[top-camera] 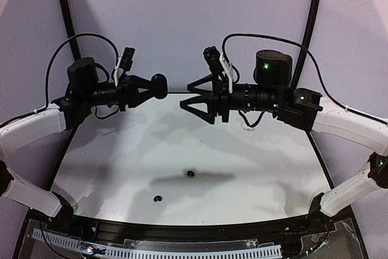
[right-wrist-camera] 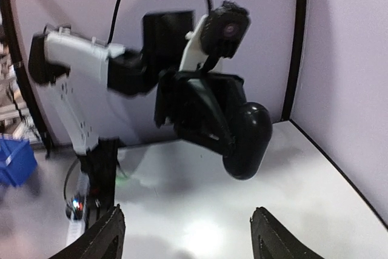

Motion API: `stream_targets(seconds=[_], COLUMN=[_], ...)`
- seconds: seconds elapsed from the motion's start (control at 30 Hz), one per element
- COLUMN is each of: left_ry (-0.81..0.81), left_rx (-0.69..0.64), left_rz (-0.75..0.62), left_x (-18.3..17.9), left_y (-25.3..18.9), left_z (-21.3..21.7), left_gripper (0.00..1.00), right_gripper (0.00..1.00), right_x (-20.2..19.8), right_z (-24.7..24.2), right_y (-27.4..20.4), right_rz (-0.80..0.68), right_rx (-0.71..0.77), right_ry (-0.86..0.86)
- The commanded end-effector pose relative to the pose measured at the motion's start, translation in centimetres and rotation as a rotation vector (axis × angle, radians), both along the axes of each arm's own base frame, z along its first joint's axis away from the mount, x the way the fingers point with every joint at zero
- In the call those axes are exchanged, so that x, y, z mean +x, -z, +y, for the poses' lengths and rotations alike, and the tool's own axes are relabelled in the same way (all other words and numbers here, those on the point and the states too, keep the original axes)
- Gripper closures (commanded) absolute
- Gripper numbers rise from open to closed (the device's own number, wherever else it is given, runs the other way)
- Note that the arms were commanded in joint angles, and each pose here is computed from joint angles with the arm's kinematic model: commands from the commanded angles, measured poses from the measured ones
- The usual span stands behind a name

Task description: Insert the wireless bluetooth earbuds into the charging case

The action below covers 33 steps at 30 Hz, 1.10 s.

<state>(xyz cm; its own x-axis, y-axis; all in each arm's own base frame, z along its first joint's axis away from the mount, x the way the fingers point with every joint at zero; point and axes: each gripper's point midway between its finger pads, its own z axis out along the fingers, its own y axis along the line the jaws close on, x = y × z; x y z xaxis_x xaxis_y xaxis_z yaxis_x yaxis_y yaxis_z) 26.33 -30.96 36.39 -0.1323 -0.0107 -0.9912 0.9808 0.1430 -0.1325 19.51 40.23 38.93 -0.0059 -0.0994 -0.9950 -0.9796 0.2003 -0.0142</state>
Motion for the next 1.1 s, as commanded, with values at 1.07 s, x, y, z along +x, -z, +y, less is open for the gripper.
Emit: stream_targets(seconds=[1.07], left_ry=[0.156], left_rx=[-0.309], left_rz=[-0.033], left_x=[-4.8], left_y=[-7.1], left_z=[0.0], left_gripper=[0.99], right_gripper=[0.63], right_x=[1.4], right_z=[6.7], right_y=[-3.6], right_rz=[0.078], right_rx=[0.21], right_ry=[-0.13])
